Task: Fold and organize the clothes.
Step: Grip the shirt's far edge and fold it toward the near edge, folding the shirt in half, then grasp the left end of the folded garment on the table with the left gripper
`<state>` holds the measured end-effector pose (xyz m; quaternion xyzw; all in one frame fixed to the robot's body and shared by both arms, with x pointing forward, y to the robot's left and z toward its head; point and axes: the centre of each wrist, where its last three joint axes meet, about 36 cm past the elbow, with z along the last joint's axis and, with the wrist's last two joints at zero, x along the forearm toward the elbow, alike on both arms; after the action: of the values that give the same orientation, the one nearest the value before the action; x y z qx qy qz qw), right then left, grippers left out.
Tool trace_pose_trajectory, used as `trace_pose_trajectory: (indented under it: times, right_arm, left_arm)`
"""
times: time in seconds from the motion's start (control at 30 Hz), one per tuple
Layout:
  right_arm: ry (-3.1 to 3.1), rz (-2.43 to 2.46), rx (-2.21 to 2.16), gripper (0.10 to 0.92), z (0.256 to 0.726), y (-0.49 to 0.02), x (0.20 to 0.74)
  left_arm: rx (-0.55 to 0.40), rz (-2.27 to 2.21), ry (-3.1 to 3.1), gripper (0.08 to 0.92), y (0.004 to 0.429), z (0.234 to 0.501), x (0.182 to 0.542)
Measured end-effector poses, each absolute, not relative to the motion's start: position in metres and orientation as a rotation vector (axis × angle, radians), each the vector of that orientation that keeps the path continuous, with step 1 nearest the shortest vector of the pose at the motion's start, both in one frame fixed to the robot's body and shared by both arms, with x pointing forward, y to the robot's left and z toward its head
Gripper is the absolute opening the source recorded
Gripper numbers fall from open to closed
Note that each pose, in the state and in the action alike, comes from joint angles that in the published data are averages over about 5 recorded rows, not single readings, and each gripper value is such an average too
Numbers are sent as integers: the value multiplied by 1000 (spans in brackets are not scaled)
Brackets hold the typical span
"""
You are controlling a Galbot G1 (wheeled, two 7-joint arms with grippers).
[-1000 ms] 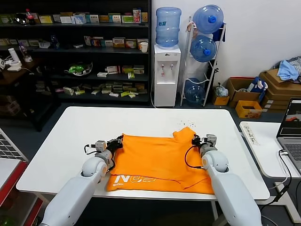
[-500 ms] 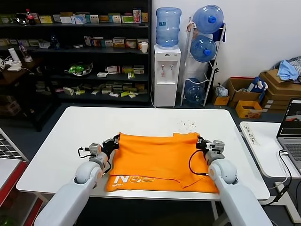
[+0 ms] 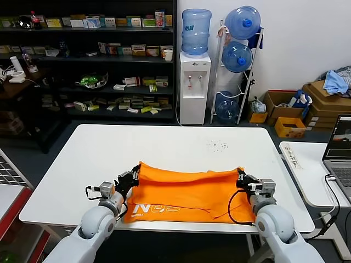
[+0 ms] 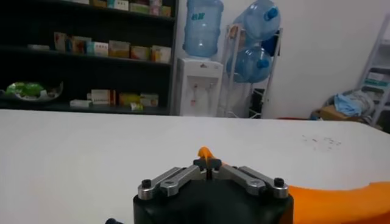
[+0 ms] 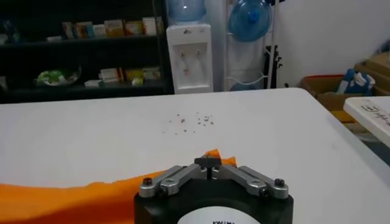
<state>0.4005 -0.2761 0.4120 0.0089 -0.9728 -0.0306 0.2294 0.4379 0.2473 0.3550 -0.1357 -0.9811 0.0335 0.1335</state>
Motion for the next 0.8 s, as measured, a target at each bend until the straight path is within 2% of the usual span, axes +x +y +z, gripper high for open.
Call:
trace_pose_trajectory:
  times: [0.13,0.27,0.53,0.8]
  right_arm:
    - [-2661,-73,24,126,418,-274,378]
    - [-2643,-55,25,189,422,-273,359]
    - [-2635,-18,4,414,430,-279,334]
    - [-2647,-6,-64,648,433,-290,326]
  left_arm:
    - [-406,87,-2847,99,244,358,421]
    - [-414,84,-2843,121,241,361,407]
    - [-405,87,-2835,337,239,368,386]
    - [-347,71,-2807,571,242,367,367]
